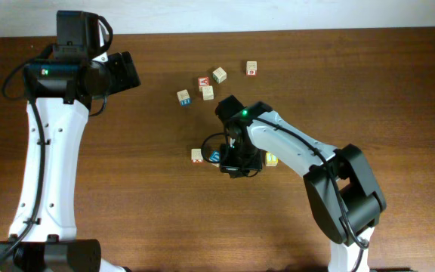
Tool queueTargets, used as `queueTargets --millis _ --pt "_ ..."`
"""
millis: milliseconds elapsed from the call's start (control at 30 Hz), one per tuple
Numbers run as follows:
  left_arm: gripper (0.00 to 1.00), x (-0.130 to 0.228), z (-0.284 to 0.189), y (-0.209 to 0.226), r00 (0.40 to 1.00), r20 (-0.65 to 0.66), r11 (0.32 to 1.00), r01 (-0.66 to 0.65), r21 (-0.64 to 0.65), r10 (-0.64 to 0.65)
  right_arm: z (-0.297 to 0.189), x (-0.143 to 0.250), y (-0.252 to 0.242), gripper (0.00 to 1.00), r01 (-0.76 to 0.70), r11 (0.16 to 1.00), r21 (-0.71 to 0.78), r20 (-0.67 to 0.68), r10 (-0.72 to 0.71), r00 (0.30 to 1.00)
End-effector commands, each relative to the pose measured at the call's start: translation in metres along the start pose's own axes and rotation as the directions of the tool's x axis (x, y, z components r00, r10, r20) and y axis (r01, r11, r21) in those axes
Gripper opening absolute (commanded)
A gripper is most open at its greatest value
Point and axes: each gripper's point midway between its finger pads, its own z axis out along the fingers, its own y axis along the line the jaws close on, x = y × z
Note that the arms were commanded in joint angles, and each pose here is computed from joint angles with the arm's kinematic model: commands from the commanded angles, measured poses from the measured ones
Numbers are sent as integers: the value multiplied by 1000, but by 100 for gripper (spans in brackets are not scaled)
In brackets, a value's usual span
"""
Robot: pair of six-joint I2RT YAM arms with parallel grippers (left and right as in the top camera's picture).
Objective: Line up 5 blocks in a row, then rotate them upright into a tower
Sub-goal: 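Lower the right gripper onto the row and push the blocks together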
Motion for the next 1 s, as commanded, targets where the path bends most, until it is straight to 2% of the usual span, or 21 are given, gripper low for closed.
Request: queueTargets --millis 0,433,967 --pt "81 2 3 0 1000 -10 1000 11 1 -10 7 -4 -2 4 -1 1000 26 18 0 1000" --pt "81 1 3 0 1000 -5 1000 11 2 -11 4 -26 3 4 9 1000 -14 93 -8 996" --pt "81 2 17 0 1000 -27 1000 10 -5 -10 0 -38 21 4 96 991 -89 139 -84 987"
